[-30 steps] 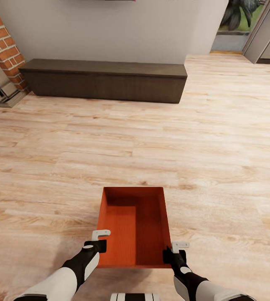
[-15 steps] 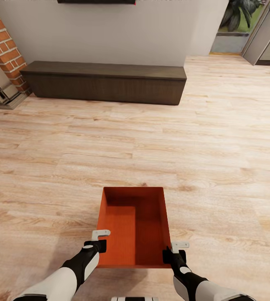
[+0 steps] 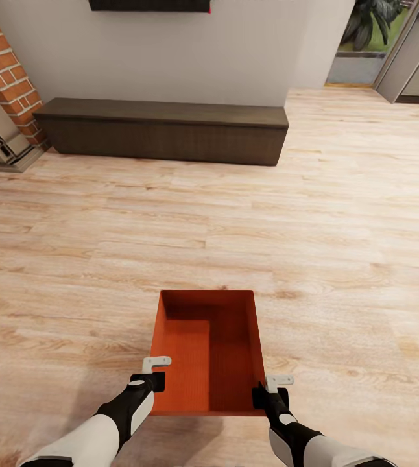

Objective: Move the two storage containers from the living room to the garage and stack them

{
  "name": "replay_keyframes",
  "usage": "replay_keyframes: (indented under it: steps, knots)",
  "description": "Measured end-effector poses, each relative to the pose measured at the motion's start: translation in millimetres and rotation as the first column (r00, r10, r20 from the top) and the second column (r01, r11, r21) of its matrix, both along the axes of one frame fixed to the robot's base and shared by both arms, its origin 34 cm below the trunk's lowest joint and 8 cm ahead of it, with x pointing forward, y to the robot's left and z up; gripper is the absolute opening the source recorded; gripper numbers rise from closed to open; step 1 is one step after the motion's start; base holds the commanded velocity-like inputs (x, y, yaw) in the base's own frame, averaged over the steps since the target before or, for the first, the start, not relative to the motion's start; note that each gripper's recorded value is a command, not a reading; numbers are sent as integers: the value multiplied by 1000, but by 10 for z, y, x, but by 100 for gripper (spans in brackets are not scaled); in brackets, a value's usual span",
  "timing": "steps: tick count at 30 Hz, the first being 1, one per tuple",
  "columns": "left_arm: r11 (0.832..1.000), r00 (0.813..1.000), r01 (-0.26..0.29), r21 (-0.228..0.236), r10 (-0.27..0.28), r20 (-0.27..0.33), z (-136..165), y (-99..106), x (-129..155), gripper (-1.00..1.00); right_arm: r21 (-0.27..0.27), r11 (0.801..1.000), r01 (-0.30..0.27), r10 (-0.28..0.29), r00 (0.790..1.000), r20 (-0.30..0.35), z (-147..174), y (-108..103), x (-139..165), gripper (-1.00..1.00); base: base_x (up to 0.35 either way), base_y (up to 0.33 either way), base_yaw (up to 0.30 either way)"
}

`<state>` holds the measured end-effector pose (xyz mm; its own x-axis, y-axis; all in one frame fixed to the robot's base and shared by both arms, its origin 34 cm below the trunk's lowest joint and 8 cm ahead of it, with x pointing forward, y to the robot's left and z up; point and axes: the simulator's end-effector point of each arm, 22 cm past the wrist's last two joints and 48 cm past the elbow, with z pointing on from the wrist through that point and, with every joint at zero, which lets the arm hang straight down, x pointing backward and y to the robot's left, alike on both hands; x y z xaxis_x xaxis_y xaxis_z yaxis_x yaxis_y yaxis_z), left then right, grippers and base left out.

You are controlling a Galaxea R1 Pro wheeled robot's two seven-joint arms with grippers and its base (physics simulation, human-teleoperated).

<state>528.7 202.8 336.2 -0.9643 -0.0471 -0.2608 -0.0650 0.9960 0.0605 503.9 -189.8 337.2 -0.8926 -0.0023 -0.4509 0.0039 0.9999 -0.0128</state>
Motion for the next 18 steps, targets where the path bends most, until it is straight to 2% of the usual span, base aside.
replay_keyframes:
  steps: [18]
  knots:
    - [1000, 1000, 1, 1, -1, 2, 336, -2, 42, -100, 0, 1000, 2, -2, 1000, 2, 335, -3, 36, -100, 0, 0, 0]
